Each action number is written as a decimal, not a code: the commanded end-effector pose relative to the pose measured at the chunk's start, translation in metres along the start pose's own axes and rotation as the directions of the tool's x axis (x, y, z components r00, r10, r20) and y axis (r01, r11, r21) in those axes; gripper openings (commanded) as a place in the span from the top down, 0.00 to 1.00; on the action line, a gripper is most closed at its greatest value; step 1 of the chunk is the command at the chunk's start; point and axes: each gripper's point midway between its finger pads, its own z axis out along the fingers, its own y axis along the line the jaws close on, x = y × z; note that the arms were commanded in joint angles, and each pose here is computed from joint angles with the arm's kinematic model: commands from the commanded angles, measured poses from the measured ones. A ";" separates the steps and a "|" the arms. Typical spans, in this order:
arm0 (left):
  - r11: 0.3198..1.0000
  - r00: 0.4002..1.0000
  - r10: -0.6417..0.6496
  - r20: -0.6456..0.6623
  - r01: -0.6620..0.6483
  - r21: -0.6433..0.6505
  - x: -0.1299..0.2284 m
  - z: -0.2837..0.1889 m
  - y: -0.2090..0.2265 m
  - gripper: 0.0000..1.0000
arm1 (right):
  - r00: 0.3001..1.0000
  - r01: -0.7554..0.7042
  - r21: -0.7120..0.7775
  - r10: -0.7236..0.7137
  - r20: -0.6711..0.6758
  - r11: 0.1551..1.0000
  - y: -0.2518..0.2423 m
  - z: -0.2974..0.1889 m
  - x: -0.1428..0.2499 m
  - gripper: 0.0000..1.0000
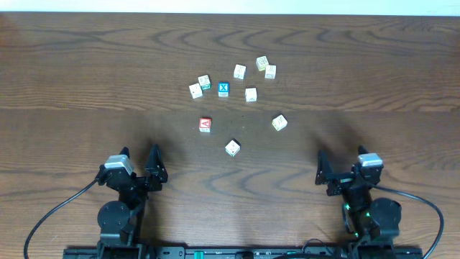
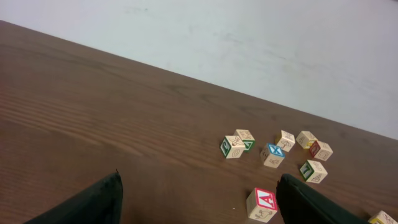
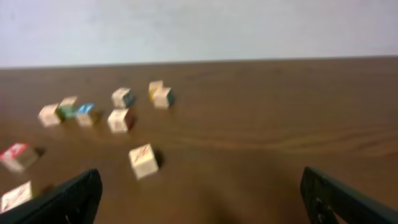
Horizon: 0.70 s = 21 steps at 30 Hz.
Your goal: Lift 3 blocks
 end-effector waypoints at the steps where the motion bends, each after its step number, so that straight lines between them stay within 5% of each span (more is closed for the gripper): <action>1: 0.999 0.999 0.002 -0.037 -0.004 -0.049 0.013 0.001 0.011 0.21 | 1.000 0.029 -0.046 -0.029 0.002 0.999 0.010 -0.001 -0.023 0.01; 11: 0.999 0.999 0.002 -0.037 -0.004 -0.049 0.013 0.001 0.011 0.20 | 0.966 -0.014 -0.044 0.002 -0.259 0.999 0.010 0.032 -0.043 0.01; 21: 0.999 0.999 0.002 -0.037 -0.004 -0.049 0.013 0.001 0.011 0.21 | 0.735 -0.110 -0.019 0.068 -0.674 0.994 0.019 0.069 -0.041 0.01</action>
